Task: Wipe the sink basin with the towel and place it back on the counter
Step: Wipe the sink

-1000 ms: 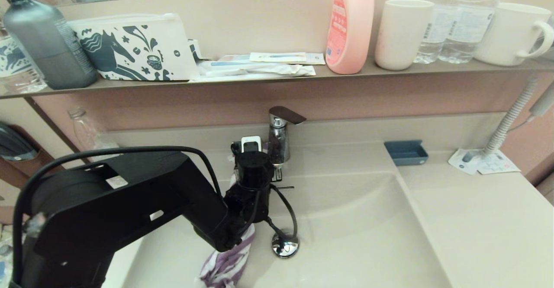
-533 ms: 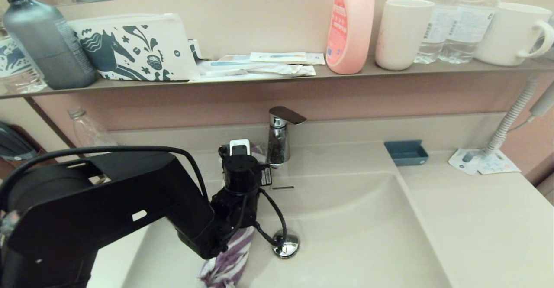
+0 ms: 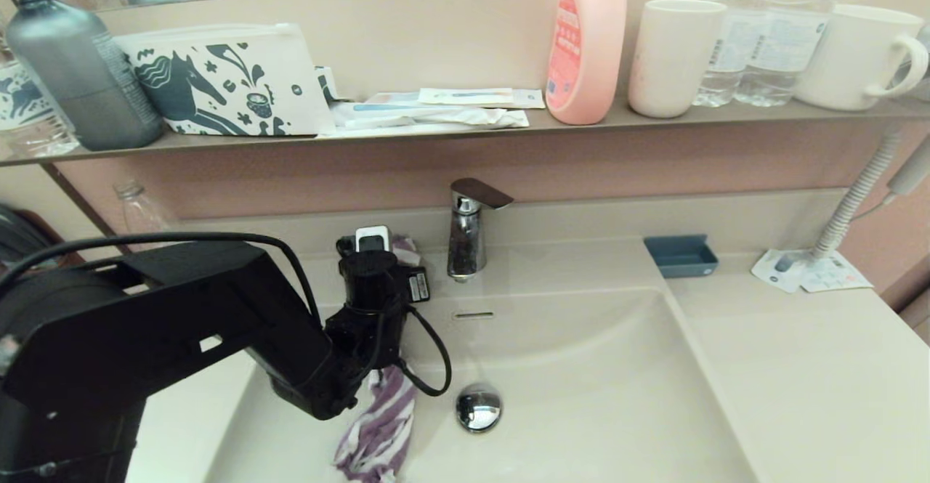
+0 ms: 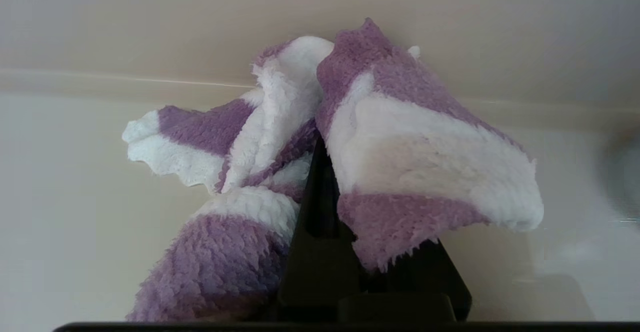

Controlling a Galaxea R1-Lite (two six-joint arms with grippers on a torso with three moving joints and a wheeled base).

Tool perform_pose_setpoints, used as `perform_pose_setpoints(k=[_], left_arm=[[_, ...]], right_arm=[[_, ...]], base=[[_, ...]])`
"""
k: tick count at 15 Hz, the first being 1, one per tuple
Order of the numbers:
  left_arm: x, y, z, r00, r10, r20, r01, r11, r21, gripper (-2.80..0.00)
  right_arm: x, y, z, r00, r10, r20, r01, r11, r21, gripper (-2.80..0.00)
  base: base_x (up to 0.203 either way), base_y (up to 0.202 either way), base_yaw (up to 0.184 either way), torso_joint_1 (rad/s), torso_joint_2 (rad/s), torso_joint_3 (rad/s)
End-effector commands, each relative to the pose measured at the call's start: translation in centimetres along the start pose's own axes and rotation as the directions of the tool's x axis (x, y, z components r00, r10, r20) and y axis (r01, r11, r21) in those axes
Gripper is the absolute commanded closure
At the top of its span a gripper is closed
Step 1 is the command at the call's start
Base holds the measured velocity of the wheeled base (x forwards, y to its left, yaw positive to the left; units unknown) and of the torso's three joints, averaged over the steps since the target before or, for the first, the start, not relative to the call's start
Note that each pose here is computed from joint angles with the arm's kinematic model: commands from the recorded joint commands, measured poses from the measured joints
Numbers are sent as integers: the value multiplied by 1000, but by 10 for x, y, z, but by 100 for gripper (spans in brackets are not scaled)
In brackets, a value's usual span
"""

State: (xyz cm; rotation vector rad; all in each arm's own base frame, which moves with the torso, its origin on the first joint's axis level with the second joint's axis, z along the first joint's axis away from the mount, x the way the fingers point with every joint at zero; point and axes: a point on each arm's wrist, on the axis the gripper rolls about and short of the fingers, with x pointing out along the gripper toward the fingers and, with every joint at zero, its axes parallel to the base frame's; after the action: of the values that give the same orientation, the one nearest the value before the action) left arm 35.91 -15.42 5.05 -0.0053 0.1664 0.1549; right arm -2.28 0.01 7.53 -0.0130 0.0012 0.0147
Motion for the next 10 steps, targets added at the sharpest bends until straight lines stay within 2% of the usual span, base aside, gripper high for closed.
perform_pose_setpoints(k=[1, 6, 8, 10], left_arm=[[-2, 17, -4, 999, 32, -23, -32, 999, 7, 0], [-12, 59, -1, 994, 93, -49, -93, 996, 12, 0], [-8, 78, 1, 991, 119, -54, -119, 993, 2, 0], [-1, 94, 2, 988, 144, -56, -143, 989, 21, 0]], right_arm=[[0, 0, 0, 1000, 1, 0, -1, 1000, -1, 0], [0, 0, 0, 1000, 1, 0, -1, 1000, -1, 0], [0, 0, 0, 1000, 1, 0, -1, 1000, -1, 0], [0, 0, 0, 1000, 1, 0, -1, 1000, -1, 0]], base=[[0, 0, 0, 0, 0, 0], [0, 0, 0, 0, 0, 0], [0, 0, 0, 0, 0, 0], [0, 0, 0, 0, 0, 0]])
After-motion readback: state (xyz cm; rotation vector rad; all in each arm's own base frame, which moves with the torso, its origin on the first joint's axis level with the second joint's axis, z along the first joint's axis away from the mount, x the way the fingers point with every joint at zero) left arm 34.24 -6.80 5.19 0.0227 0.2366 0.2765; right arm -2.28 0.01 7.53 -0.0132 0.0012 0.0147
